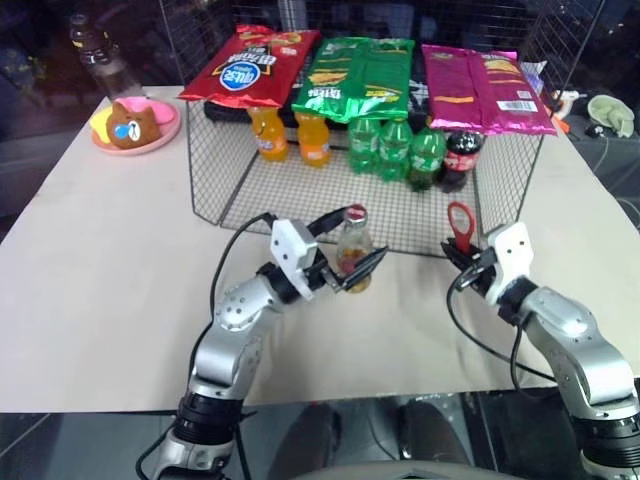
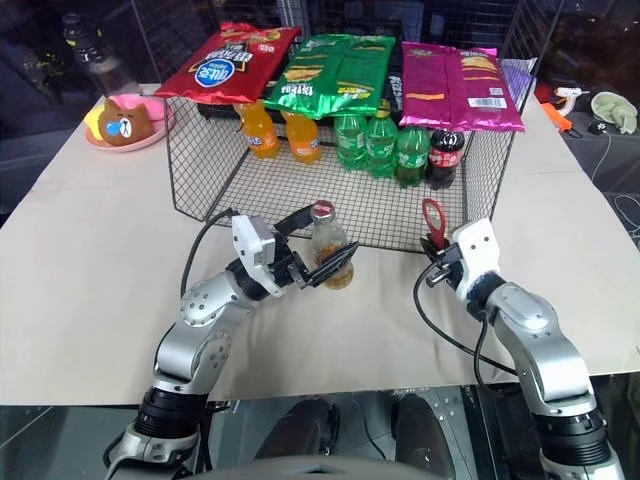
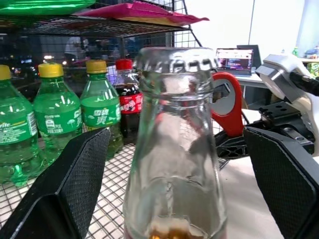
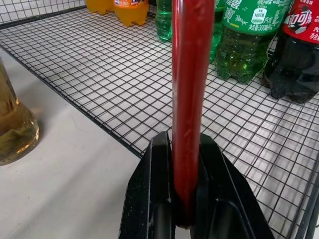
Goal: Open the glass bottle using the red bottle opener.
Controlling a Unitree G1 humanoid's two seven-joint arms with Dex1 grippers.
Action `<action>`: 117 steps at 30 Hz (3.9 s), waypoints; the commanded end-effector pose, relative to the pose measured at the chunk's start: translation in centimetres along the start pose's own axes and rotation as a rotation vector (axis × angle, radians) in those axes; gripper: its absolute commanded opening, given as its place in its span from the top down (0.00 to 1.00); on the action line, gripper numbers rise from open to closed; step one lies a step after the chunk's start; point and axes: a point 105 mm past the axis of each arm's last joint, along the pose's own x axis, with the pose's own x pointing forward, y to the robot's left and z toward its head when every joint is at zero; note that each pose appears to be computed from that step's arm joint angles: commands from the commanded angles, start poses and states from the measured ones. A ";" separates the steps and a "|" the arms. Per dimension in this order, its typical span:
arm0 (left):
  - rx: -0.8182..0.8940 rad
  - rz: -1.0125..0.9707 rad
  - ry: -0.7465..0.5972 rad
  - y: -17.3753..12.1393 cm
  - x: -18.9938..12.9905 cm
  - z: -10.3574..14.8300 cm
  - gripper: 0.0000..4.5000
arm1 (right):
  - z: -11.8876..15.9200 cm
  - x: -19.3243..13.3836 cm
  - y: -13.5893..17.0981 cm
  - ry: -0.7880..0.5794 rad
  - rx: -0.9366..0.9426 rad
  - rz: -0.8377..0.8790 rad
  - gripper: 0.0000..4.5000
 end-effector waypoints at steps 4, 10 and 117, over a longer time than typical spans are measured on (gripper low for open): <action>-0.007 0.019 -0.066 0.3 0.2 1.5 0.02 | 1.3 0.3 0.0 -0.054 -0.028 0.008 1.00; -0.003 -0.005 -0.078 -0.1 0.6 1.6 0.02 | 1.2 0.2 0.0 -0.050 -0.032 0.013 1.00; -0.042 0.026 -0.017 -0.1 0.4 -0.9 0.73 | 12.9 4.5 -0.4 -0.587 -1.141 -0.284 1.00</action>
